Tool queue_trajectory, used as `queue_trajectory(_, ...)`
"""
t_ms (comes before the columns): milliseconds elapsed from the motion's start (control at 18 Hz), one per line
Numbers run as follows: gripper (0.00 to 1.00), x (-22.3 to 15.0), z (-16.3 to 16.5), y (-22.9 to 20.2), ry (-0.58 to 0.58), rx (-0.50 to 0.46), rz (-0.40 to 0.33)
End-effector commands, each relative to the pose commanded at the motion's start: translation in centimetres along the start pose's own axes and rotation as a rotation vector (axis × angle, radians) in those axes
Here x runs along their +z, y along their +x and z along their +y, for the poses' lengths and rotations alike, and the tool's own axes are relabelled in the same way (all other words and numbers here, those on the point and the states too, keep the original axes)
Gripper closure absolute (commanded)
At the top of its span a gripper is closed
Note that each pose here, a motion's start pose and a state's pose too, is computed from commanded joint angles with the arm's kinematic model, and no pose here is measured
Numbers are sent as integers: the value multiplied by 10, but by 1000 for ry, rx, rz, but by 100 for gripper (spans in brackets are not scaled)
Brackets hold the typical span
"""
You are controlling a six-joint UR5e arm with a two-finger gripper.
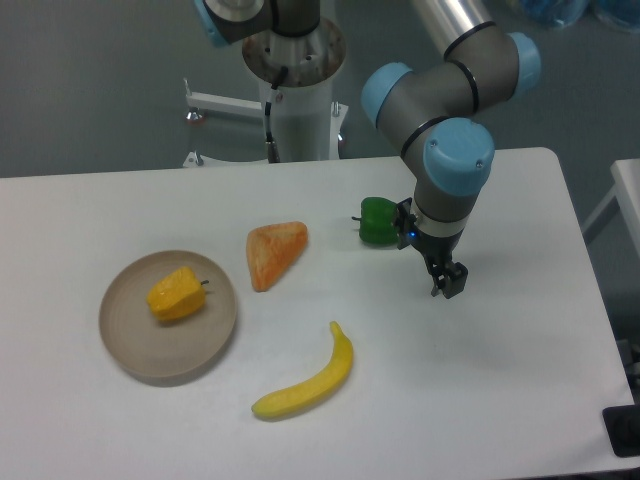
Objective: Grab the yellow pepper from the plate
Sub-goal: 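Move the gripper over the plate toward the yellow pepper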
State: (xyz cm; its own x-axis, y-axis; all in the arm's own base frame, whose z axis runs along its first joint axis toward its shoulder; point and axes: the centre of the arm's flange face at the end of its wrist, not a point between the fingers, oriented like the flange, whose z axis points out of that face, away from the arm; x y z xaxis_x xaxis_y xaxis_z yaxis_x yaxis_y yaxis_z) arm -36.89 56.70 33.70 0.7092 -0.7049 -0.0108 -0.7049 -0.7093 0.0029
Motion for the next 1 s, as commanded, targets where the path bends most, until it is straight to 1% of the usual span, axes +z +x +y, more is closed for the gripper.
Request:
queue_trajectory(111,0,1,-2,-1,0,2,0)
queue_trajectory(222,0,2,-12,-2,0,2,-3)
queue_trajectory(389,0,2,-38,3,6,-47,-7)
queue_trajectory(444,0,-4,-57,10,8,-66,-15)
queue_trajectory(500,0,-8,-85,21,6,-66,-20)
queue_trajectory(667,0,-14,-127,39,11,-94,-28)
queue_trajectory(778,0,-16,-168,58,18,-104,-29)
queue_trajectory(833,0,-16,-188,69,20,-139,-30)
queue_trajectory(889,0,-17,-199,75,22,-155,-32)
queue_trajectory(1000,0,-16,-227,90,32,-140,-29)
